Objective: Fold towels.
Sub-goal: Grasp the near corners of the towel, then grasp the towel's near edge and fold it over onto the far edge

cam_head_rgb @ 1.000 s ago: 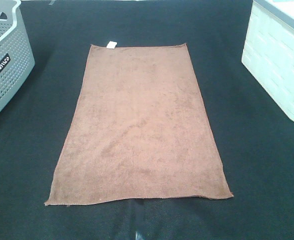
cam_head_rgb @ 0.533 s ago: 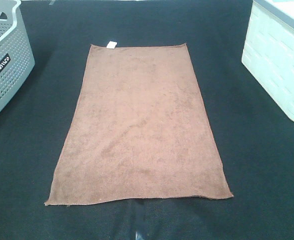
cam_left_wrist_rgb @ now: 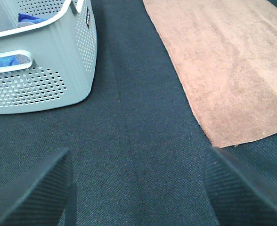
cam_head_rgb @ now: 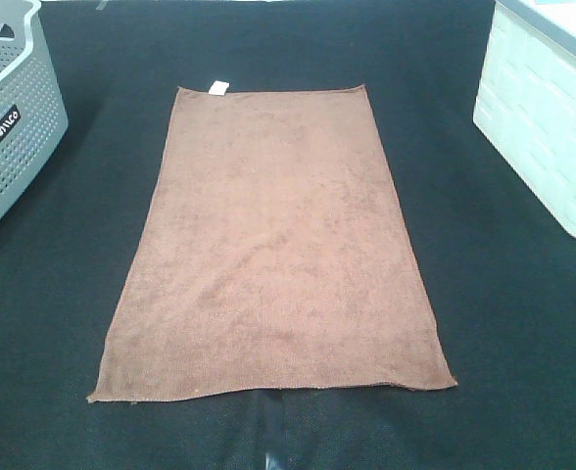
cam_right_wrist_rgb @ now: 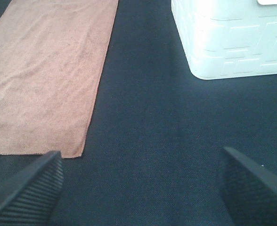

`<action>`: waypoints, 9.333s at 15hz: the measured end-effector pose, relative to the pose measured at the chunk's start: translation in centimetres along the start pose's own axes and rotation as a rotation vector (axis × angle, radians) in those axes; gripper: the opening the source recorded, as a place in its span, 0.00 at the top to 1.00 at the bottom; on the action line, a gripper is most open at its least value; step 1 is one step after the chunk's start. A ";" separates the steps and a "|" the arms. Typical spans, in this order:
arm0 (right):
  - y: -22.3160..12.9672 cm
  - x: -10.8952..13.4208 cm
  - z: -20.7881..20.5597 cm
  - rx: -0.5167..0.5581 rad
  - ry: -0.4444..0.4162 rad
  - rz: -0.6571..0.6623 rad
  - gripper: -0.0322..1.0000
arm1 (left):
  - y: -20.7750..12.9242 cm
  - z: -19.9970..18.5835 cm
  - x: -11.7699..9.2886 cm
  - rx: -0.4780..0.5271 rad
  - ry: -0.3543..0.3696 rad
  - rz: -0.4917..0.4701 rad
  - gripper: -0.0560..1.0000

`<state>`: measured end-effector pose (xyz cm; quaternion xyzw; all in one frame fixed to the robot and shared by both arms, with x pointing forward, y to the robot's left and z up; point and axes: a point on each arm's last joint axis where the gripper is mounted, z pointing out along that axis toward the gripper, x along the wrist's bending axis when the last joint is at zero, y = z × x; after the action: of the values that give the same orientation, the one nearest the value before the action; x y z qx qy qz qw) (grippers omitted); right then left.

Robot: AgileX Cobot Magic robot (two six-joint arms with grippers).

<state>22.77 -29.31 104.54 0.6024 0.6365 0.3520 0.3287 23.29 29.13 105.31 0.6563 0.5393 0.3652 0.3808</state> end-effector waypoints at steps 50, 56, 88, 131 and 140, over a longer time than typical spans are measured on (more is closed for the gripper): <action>4.1 0.3 18.2 0.776 0.143 0.204 0.16 | 2.4 20.7 0.0 0.520 -0.237 -0.600 0.25; 1.8 1.7 24.7 0.858 0.330 0.295 0.16 | -3.1 27.7 -1.4 0.730 -0.363 -0.700 0.25; 0.8 6.2 26.4 0.904 0.496 0.319 0.97 | -4.5 27.2 -3.0 0.769 -0.473 -0.601 0.95; 17.0 6.4 58.0 0.347 0.404 0.109 0.40 | 8.1 60.9 0.1 0.114 -0.298 -0.475 0.25; 21.0 6.6 50.8 0.634 0.476 0.014 0.21 | 10.3 56.6 -1.8 0.375 -0.670 -0.321 0.18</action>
<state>76.43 -19.50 95.03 0.5798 0.7680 0.2701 -0.0328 77.83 20.04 89.29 0.7043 0.5384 -0.0372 0.4611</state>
